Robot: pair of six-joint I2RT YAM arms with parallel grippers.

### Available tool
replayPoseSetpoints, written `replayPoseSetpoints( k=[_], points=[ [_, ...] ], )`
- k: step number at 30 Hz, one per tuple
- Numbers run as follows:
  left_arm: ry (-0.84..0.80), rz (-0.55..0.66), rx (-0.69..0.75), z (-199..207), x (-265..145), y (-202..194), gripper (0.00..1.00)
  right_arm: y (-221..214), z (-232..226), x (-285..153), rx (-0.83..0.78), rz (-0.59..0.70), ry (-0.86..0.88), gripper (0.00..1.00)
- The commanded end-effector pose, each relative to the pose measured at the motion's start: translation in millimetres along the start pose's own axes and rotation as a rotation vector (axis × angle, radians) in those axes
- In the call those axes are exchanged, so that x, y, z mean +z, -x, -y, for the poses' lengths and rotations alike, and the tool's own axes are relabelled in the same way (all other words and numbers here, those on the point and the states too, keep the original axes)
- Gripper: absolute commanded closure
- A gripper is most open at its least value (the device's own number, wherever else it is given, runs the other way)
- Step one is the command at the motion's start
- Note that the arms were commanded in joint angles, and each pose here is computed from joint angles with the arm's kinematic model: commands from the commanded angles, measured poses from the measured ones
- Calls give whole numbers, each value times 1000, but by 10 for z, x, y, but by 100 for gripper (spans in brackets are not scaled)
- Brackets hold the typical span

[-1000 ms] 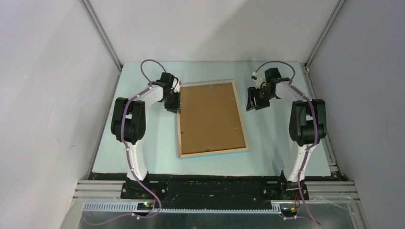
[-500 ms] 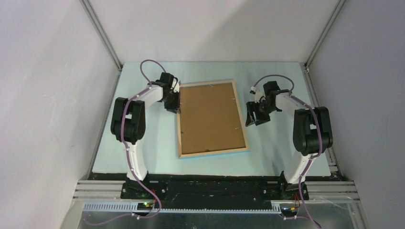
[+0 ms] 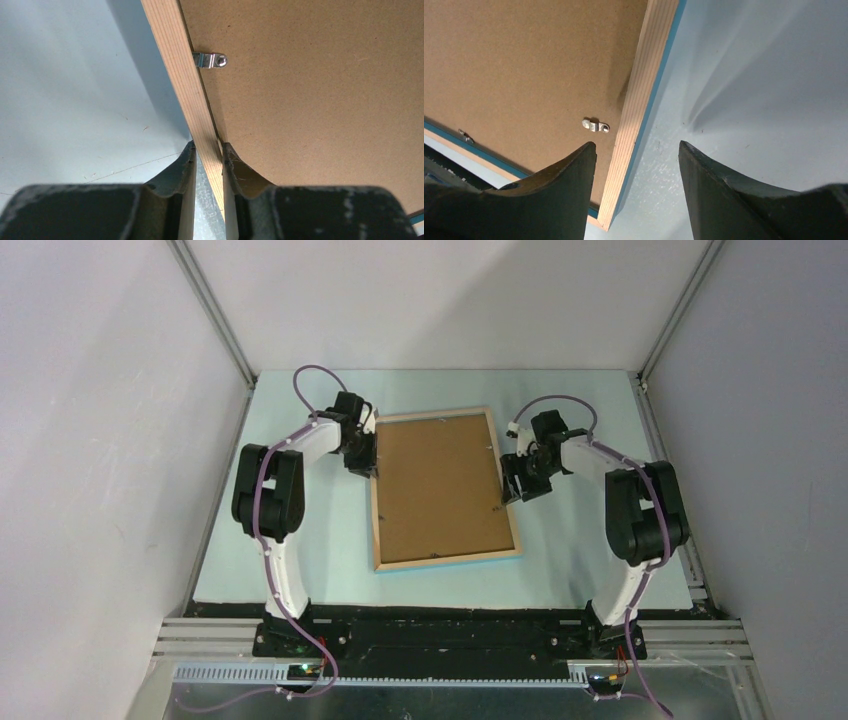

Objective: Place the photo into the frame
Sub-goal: Install the photo frame at the center of the board.

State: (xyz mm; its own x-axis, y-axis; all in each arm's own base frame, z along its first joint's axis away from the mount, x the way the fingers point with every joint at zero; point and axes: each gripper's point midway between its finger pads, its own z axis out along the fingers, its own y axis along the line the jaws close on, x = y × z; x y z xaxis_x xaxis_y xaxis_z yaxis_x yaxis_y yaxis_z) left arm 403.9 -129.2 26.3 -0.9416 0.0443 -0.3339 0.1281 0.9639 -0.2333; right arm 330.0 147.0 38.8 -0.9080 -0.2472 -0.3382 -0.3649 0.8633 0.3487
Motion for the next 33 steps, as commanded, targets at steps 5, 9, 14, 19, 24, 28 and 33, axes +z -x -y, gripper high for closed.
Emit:
replayPoseSetpoints(
  k=[5,9,14,19,24,28,33],
  points=[
    [-31,-7,0,49,-21,-10,100,217,-80,113,-51,33,-65,35],
    [-29,-5,3,49,-26,-8,100,217,-96,193,-54,15,-75,36],
    [-26,-4,5,44,-30,-7,100,211,-101,258,-58,1,-86,38],
    [-26,-5,5,39,-25,-8,100,194,-102,300,-67,-10,-102,39],
    [-28,-4,5,45,-30,-4,100,179,-91,310,-92,-17,-130,40],
    [-31,-3,6,50,-39,-5,100,163,-63,314,-113,-21,-164,40],
    [-33,-1,6,54,-48,-2,100,114,-73,332,-156,-33,-189,41]
  ],
)
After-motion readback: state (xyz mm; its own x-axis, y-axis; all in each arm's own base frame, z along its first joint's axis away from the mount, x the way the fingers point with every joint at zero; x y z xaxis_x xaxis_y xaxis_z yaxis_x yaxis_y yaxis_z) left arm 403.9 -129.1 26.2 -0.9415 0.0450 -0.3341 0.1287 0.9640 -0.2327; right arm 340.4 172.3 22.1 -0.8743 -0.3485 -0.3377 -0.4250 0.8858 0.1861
